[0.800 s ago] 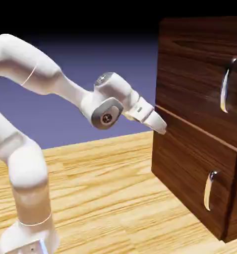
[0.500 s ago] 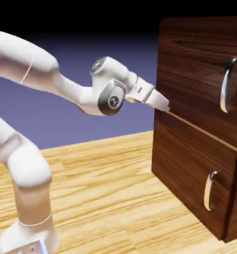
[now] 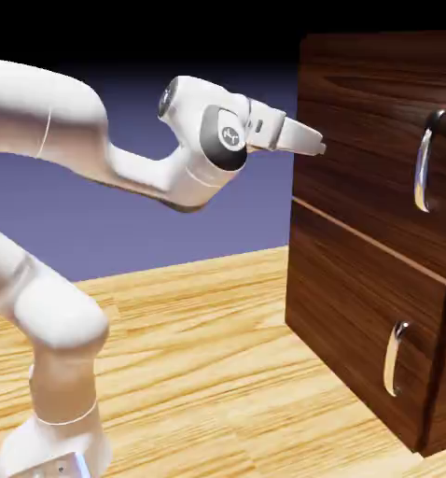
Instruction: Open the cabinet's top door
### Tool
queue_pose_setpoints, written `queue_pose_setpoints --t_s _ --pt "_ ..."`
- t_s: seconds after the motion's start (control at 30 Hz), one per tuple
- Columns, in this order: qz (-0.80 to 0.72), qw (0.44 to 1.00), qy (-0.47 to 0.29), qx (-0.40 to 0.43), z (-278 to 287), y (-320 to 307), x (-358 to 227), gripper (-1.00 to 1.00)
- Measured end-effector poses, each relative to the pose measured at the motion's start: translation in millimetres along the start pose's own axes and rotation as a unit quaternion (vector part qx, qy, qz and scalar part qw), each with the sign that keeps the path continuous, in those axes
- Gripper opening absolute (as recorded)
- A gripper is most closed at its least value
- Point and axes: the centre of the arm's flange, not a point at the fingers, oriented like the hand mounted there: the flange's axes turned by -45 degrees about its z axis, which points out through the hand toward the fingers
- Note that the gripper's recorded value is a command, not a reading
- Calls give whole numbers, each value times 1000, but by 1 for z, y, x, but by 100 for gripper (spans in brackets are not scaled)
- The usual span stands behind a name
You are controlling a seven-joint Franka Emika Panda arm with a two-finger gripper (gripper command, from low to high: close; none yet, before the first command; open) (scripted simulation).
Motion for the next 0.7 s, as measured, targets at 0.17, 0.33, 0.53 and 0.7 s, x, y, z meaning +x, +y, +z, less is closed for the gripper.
queue_pose_setpoints --t_s 0.17,0.33,0.53,0.7 --pt "2 999 36 1 -8 14 11 0" --pt "6 998 69 1 -13 32 17 0" --pt "11 995 101 -1 -13 58 18 0" --pt "15 992 123 -3 -9 84 13 0"
